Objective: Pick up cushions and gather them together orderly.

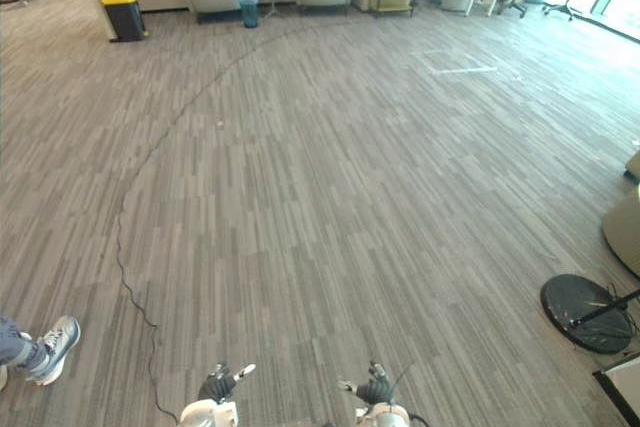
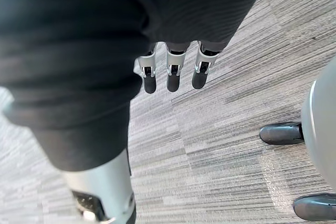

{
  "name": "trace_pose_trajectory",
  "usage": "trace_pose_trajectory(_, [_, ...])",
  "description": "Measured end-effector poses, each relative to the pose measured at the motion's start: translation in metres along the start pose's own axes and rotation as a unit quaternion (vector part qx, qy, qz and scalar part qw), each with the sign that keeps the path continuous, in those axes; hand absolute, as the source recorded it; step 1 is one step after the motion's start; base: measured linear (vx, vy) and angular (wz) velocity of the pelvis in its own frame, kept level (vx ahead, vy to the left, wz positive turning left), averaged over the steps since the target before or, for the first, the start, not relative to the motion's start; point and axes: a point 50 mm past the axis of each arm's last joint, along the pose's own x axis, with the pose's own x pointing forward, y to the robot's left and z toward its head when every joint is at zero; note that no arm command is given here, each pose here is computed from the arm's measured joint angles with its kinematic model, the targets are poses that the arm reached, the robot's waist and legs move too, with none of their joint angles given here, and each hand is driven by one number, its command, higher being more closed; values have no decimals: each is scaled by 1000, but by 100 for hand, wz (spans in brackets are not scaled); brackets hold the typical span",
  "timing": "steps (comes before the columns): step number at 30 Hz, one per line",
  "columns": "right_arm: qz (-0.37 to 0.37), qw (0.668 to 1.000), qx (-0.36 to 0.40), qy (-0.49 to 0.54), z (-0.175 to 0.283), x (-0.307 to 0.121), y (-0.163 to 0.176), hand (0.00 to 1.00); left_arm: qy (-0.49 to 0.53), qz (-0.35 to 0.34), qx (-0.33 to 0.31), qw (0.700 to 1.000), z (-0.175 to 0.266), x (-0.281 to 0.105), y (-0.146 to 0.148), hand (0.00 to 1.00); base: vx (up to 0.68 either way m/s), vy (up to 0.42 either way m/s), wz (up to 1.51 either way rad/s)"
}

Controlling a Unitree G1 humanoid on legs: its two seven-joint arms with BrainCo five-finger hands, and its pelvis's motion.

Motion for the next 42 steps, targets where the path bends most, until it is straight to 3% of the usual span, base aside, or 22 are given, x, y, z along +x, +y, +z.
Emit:
trace_pose_trajectory(13, [-37,983,179,28,-12,-2,-17,0,-4,6,8,1000,4,2,6,0,70,30,23])
trace_pose_trajectory(28, [-54,967,249,31,-16,-3,-22,0,7,16,-6,1000,2,2,10,0,-2,-1,4])
trace_pose_trajectory(42, [-49,966,252,43,-21,-3,-21,0,19,7,4,1000,-1,3,11,0,33,2,2])
